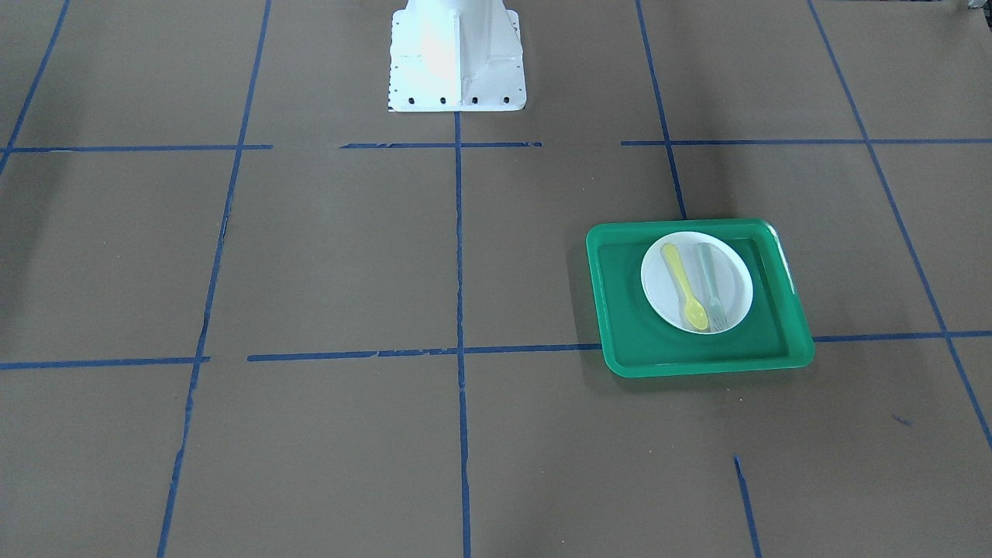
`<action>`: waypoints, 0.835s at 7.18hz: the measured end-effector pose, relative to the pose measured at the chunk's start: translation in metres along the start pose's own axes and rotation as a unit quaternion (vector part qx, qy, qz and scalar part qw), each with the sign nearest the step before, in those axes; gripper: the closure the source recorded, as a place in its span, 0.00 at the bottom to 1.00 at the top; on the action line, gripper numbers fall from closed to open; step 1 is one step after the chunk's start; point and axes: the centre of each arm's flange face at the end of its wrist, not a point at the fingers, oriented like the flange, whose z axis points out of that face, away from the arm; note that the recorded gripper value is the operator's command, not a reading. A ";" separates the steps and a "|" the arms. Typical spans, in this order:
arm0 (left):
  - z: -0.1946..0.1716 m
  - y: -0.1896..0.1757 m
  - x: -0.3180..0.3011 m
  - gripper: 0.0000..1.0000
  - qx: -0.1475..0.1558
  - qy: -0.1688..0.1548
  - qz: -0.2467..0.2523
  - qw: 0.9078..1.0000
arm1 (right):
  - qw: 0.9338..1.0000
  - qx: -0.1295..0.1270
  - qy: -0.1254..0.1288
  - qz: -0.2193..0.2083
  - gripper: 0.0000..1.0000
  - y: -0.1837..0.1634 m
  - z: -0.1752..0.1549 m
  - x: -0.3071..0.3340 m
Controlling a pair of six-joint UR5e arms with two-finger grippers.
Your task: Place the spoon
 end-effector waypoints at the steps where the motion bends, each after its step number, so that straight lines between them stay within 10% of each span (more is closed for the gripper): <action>1: -0.001 -0.002 0.001 0.00 0.001 0.000 0.002 1.000 | 1.000 0.000 0.000 0.000 0.00 0.000 0.000 0.000; 6: -0.023 -0.029 0.026 0.00 0.054 -0.002 0.051 0.997 | 1.000 0.001 0.000 0.000 0.00 0.000 0.000 0.000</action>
